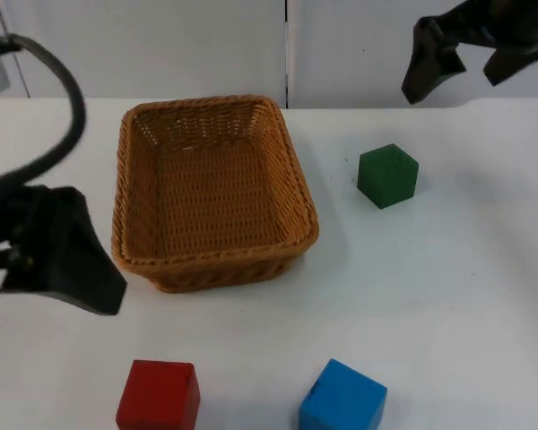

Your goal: Pick up one cube with each hand and place exactly two cubes into the same basket, leaving the remaining cube outside.

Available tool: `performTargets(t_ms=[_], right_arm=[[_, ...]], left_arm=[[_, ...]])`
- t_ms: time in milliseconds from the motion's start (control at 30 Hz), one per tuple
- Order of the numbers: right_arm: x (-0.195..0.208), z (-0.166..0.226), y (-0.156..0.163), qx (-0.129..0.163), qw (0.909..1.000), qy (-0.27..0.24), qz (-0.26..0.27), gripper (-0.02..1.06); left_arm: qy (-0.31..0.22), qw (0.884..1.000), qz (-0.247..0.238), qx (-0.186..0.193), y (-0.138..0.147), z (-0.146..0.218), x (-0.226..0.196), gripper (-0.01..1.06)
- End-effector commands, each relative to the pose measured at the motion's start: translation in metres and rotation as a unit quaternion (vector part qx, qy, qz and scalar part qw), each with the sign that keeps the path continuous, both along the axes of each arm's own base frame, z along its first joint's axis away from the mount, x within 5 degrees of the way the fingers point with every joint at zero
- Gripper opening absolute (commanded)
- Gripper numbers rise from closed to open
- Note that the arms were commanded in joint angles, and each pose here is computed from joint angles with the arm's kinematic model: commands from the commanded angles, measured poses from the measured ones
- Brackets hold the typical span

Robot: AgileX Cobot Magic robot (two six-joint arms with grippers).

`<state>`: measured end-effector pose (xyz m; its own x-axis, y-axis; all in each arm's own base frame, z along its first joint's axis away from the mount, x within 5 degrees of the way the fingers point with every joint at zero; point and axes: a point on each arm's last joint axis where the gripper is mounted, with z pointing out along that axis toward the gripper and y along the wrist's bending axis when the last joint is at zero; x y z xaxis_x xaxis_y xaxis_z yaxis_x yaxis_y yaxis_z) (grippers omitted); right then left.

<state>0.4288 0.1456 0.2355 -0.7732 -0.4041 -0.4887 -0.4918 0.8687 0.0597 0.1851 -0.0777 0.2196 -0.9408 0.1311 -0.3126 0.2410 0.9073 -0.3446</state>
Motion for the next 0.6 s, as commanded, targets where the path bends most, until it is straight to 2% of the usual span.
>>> performTargets(t_ms=[0, 300, 567], right_arm=[[0.002, -0.004, 0.004, -0.003, 1.0, 0.003, 0.006, 1.05], [0.016, -0.034, 0.009, -0.01, 0.9997, 0.022, 0.007, 1.05], [0.02, -0.051, 0.021, -0.011, 0.9997, 0.019, 0.014, 1.05]], left_arm=[[0.0, 1.0, -0.003, 0.01, -0.006, -0.005, 0.004, 0.99], [0.015, 0.999, -0.01, 0.048, -0.029, -0.035, 0.015, 0.99], [0.015, 0.998, 0.003, 0.068, -0.034, -0.049, 0.022, 0.99]])
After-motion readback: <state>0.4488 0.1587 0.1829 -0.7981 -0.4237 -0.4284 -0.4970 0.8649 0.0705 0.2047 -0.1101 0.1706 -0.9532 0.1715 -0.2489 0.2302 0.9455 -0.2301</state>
